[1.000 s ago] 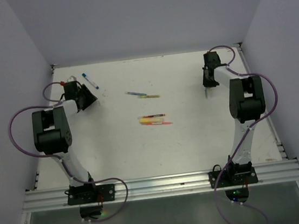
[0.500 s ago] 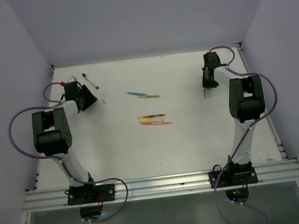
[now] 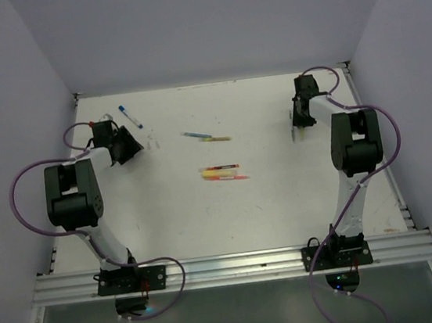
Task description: Open the pen caps
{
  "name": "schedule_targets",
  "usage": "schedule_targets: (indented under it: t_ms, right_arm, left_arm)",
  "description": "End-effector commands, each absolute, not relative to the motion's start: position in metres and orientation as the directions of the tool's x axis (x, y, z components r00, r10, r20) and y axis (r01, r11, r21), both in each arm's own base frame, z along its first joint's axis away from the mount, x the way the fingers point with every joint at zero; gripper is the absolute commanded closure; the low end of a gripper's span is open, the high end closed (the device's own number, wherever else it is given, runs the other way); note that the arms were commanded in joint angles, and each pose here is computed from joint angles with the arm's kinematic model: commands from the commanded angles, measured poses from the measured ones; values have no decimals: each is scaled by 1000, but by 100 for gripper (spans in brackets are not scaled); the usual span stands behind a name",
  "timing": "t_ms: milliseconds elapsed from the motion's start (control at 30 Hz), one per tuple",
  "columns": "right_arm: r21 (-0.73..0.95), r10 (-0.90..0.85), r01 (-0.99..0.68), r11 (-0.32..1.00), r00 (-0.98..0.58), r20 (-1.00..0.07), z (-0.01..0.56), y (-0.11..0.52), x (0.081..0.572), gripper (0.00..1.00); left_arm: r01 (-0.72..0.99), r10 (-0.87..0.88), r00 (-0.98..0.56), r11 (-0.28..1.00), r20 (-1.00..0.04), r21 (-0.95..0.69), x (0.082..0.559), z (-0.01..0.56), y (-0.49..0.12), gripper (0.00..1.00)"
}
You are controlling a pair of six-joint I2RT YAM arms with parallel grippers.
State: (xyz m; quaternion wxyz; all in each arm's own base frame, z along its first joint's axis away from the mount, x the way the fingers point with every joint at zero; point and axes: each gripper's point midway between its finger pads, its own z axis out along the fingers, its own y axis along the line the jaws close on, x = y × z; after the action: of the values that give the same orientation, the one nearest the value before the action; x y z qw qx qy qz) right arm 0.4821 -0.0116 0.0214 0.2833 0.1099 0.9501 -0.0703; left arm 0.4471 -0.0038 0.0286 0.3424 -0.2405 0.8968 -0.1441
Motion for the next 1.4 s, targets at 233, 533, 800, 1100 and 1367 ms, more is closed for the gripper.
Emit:
schedule_targets:
  t_ms: [233, 533, 800, 1100, 1367]
  right_arm:
    - [-68, 135, 229, 971, -760, -636, 70, 0, 492, 63]
    - [-109, 11, 129, 986, -692, -722, 134, 52, 496, 59]
    - [-113, -120, -52, 992, -642, -758, 162, 140, 493, 59]
    - [-71, -99, -68, 995, -635, -766, 147, 148, 489, 59]
    - [-80, -105, -69, 994, -611, -785, 155, 144, 485, 59]
  left_arm:
    - [-284, -559, -571, 822, -602, -494, 447, 79, -8, 44]
    - [-338, -590, -529, 806, -609, -486, 475, 94, 5, 44]
    - [-366, -602, -533, 797, -594, -480, 536, 92, 13, 44]
    - [-448, -539, -535, 834, -651, -323, 580, 81, 25, 44]
    - [-430, -491, -580, 862, -650, -269, 592, 62, 7, 43]
